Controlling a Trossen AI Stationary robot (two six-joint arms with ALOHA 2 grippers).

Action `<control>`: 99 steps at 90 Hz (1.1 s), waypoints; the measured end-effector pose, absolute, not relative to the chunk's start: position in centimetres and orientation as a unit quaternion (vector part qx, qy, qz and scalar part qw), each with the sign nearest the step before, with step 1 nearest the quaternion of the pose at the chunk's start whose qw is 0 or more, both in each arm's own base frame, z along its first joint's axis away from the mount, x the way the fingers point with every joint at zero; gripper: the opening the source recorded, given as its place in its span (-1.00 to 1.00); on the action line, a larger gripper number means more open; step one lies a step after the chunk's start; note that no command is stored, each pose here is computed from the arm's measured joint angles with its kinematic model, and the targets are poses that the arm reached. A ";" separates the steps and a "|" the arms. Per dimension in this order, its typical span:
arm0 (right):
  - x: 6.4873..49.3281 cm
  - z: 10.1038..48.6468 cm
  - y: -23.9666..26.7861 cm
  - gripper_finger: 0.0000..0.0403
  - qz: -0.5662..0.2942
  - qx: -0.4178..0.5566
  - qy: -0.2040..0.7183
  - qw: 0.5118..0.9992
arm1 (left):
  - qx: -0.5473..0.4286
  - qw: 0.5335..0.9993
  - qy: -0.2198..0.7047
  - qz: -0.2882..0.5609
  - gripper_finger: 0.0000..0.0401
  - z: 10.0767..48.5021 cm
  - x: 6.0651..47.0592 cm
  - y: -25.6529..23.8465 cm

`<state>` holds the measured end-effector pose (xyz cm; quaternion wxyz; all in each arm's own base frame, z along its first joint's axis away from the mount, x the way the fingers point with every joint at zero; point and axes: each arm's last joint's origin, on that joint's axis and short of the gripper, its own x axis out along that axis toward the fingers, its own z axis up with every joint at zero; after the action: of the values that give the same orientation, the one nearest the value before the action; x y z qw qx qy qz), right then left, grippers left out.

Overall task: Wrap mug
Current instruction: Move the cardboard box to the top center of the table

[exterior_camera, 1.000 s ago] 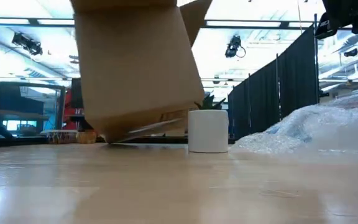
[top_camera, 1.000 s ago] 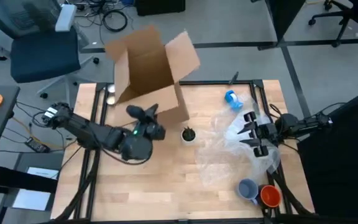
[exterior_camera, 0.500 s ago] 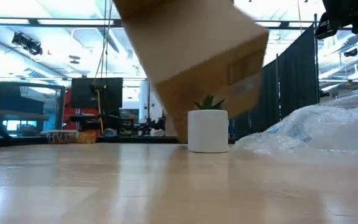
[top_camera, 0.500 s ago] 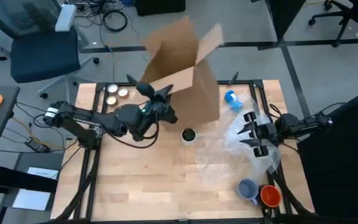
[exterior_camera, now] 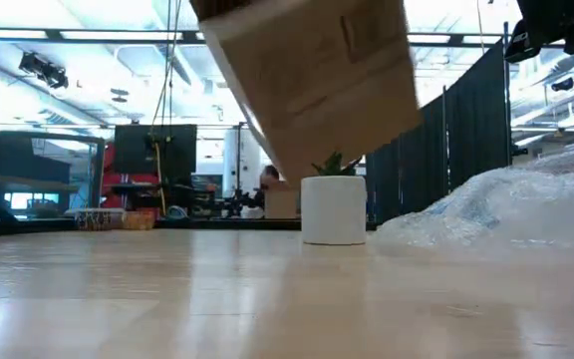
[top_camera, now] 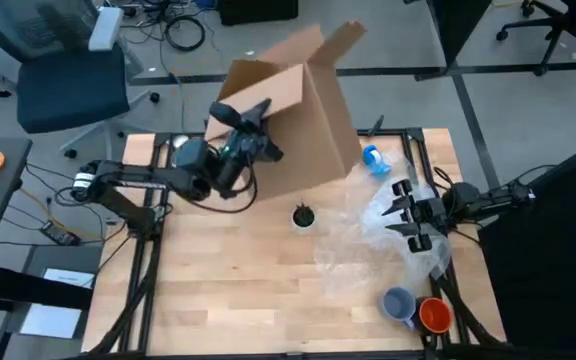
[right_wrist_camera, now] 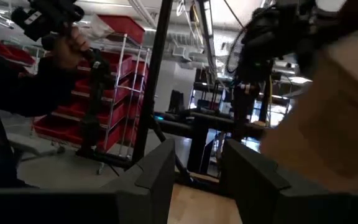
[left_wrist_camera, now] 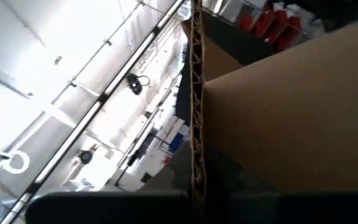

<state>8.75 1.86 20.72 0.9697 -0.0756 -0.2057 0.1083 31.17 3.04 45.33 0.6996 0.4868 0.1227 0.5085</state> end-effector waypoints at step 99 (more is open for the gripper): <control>8.8 20.7 1.9 -0.42 0.108 -0.076 -0.206 0.970 | 0.284 0.894 0.249 0.240 -1.00 37.0 33.0 2.6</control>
<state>8.75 1.86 20.72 0.9697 -0.0757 -0.2057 0.1082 33.02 2.60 37.00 0.8940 0.2843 0.2493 0.2402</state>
